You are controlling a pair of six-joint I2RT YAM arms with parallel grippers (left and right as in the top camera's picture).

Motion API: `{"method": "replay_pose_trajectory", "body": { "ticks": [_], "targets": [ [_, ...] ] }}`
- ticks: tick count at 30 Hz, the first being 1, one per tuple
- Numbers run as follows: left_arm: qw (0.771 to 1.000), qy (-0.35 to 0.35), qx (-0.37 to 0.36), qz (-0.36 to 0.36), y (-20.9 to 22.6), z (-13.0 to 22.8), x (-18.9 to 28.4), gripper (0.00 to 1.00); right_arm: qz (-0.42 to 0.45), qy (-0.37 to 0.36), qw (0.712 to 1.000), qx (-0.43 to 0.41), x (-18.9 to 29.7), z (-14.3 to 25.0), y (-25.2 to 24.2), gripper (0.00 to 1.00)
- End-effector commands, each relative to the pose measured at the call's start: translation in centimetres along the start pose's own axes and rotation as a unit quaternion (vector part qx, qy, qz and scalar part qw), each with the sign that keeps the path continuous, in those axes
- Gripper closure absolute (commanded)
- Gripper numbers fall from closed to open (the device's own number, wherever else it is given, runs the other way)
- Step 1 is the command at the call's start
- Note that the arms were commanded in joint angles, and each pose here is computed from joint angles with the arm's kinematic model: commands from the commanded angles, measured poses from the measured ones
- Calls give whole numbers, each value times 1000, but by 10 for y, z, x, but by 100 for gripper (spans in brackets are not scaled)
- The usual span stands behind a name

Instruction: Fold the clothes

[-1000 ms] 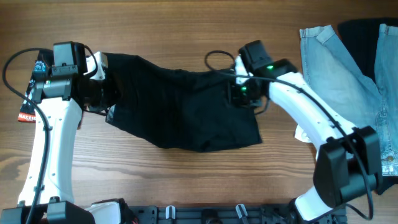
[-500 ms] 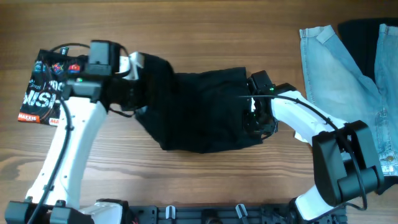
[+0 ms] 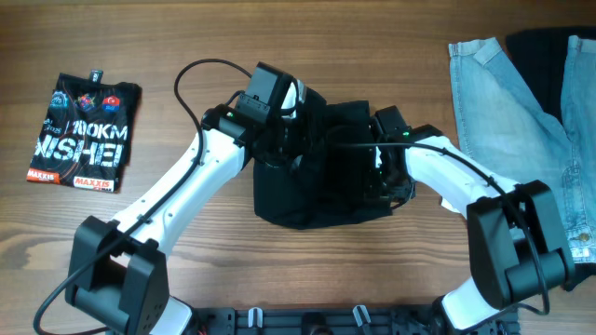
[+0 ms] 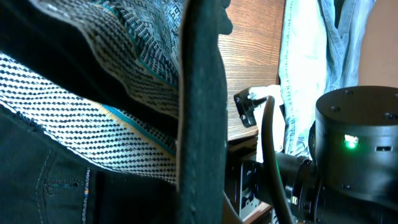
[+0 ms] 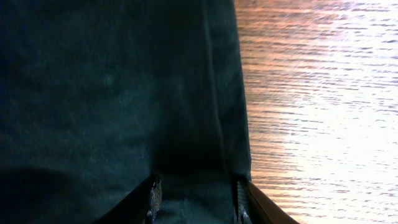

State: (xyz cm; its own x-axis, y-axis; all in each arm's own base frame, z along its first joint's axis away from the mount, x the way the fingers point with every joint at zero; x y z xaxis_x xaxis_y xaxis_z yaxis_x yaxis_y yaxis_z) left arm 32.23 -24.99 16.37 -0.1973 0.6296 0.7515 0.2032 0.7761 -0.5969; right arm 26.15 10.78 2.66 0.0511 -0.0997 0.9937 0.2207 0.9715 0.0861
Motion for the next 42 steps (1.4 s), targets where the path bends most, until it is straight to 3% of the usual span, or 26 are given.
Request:
{"method": "replay_pose_trajectory", "body": {
  "ticks": [1,6,10,12,13,15,16,17,19,20,22,24,29,33,35,38,40,42],
  "targets": [
    [1000,-5,-3,7,-7,-5,-2,94,-10,34,999,-1,-10,17,6,57],
    [1000,7,-18,14,-19,5,-7,93,1,2,1000,-18,6,-1,0,48],
    [999,21,-35,19,-33,17,-14,83,21,-67,997,-32,54,-34,-13,45],
    [999,20,-38,21,-34,17,-15,79,56,-117,988,-78,91,-53,-34,44],
    [999,19,-28,23,-35,16,-15,76,40,-144,984,-96,116,-63,-39,43],
    [999,20,-30,40,-41,15,-14,58,-8,-180,980,-89,155,-75,-37,43],
    [998,17,-34,42,-42,14,-14,55,-32,-189,979,-68,165,-76,-30,43],
    [997,2,-59,43,-39,7,-11,53,-65,-189,979,-44,172,-72,-20,43],
    [998,-40,-39,23,-16,-19,1,53,-129,-149,980,2,168,-59,1,43],
    [994,-95,-25,-43,22,-46,14,52,-191,-104,974,61,159,-42,24,43],
    [981,-140,-12,-131,62,-66,25,51,-215,-65,970,95,146,-24,41,43],
    [976,-143,-12,-164,85,-72,20,49,-220,-24,967,125,124,1,57,43],
    [980,-67,7,-186,127,-53,-36,44,-204,57,964,163,70,63,78,43],
    [975,22,41,-216,151,-14,-53,44,-170,71,978,97,20,76,57,43],
    [964,65,56,-252,162,6,-46,45,-102,29,994,8,4,59,31,43],
    [948,133,81,-279,168,38,-35,45,-37,-49,993,-98,4,22,-4,41],
    [936,184,103,-282,166,60,-26,47,-29,-117,985,-124,10,-10,-18,41],
    [929,228,127,-264,158,78,-20,46,-54,-175,979,-91,19,-38,-14,43]
  ]
}}
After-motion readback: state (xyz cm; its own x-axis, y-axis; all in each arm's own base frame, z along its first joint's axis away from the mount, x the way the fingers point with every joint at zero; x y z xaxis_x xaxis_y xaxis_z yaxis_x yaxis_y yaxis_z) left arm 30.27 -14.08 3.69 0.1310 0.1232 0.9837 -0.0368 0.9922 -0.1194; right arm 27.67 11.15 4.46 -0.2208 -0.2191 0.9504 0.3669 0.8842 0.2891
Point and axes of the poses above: each gripper's point midway between its finger pads, its own x axis back along the fingers, its own y axis along the line the jaws close on, z = x × y, the point moved 3 cm from there along x, back along the fingers, and after that the axes turned 11 degrees about -x, right-handed, at the moved point
